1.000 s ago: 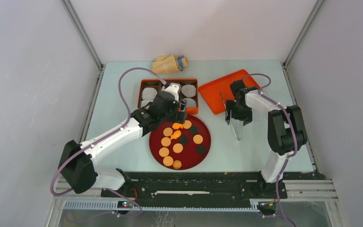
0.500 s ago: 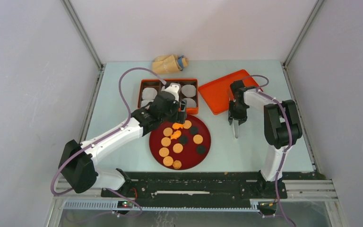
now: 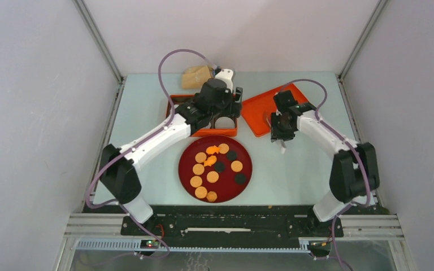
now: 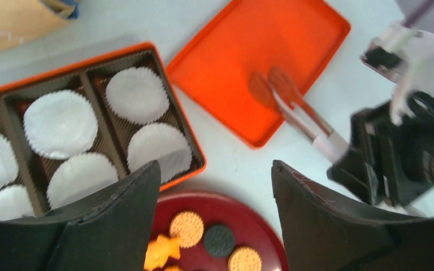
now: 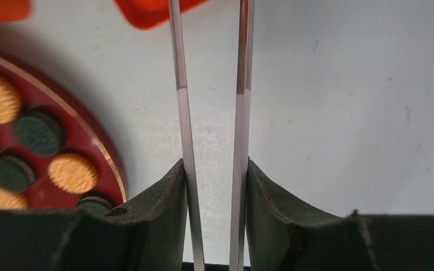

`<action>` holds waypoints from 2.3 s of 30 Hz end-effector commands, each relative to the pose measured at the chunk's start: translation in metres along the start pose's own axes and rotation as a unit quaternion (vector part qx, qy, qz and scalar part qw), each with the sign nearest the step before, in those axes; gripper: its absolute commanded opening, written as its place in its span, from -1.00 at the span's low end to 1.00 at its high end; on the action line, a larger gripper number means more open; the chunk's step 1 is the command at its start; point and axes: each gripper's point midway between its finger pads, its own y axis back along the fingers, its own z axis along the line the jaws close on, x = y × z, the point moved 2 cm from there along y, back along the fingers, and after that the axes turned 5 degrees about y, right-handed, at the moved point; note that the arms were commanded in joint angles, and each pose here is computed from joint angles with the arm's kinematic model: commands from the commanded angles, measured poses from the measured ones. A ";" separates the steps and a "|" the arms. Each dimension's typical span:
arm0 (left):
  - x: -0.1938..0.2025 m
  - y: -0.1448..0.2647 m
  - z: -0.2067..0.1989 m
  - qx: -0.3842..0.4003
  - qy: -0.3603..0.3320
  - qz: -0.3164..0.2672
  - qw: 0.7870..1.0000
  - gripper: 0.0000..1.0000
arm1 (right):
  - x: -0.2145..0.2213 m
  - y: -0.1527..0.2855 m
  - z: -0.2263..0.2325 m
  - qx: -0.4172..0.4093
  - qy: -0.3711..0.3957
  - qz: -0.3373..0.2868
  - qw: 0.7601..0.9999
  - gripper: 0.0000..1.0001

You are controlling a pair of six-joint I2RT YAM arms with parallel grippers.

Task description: Pack the cookies

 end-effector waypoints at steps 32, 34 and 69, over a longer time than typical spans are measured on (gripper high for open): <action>0.006 0.104 0.062 -0.061 0.055 -0.075 0.994 0.53 | 0.073 0.126 0.114 -0.096 0.223 -0.106 0.964 -0.36; 0.007 0.108 0.063 -0.060 0.057 -0.079 0.993 0.53 | 0.081 0.122 0.117 -0.098 0.226 -0.098 0.964 -0.34; 0.005 0.110 0.065 -0.066 0.057 -0.081 0.993 0.54 | 0.085 0.119 0.128 -0.074 0.236 -0.095 0.964 -0.50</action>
